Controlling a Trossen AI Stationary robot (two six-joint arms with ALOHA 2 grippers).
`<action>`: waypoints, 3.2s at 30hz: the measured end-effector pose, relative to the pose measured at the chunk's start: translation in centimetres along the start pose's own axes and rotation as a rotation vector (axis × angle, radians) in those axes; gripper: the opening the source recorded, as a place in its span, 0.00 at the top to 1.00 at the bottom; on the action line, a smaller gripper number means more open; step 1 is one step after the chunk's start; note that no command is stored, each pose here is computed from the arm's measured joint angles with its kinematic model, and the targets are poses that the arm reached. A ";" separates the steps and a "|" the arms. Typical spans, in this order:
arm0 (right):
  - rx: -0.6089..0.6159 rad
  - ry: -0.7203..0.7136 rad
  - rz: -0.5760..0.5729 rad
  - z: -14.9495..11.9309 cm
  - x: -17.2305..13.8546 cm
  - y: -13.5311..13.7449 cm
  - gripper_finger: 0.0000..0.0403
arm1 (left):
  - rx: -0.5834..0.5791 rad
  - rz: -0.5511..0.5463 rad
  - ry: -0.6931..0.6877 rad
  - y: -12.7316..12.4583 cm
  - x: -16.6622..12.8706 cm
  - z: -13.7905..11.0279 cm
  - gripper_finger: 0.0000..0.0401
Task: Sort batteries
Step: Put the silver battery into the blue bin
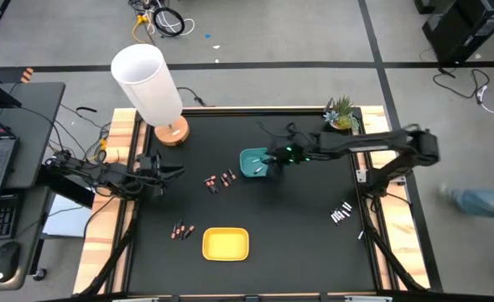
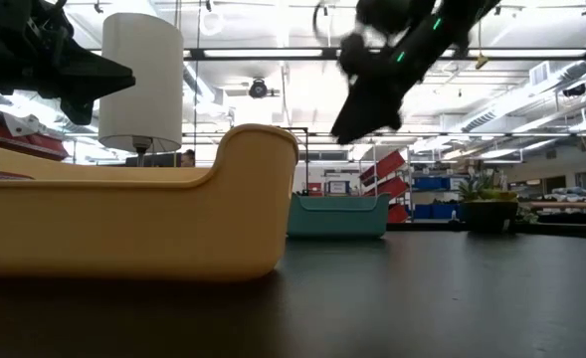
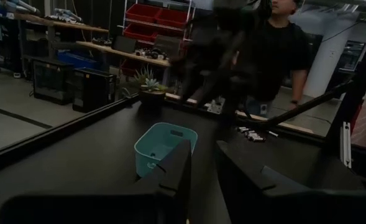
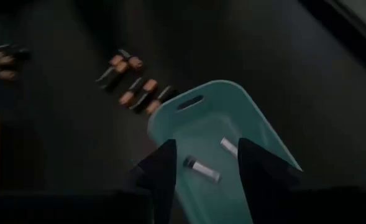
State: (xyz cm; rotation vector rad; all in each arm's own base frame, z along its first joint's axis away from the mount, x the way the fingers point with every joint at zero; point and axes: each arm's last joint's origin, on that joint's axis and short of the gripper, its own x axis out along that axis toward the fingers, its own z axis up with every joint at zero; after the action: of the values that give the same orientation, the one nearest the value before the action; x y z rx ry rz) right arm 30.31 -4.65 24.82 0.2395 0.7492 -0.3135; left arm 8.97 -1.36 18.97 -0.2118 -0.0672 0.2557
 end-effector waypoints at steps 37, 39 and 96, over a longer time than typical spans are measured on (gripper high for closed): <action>0.518 0.779 -0.339 -19.1 -9.7 12.9 0.75 | -0.022 -0.026 0.006 -0.1 0.0 0.0 0.78; 0.538 0.770 -0.331 -19.8 -9.5 12.4 0.75 | -0.013 -0.024 0.019 0.0 0.0 -0.2 0.78; 0.481 0.783 -0.361 -21.8 -4.4 9.1 0.86 | 0.000 -0.019 0.039 0.0 0.0 -0.4 0.78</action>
State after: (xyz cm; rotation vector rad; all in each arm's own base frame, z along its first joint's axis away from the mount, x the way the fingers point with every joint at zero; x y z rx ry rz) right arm 16.92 11.70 13.33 0.7082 1.4936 -0.7663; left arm 8.99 -1.44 18.61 -0.2164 -0.0311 0.2327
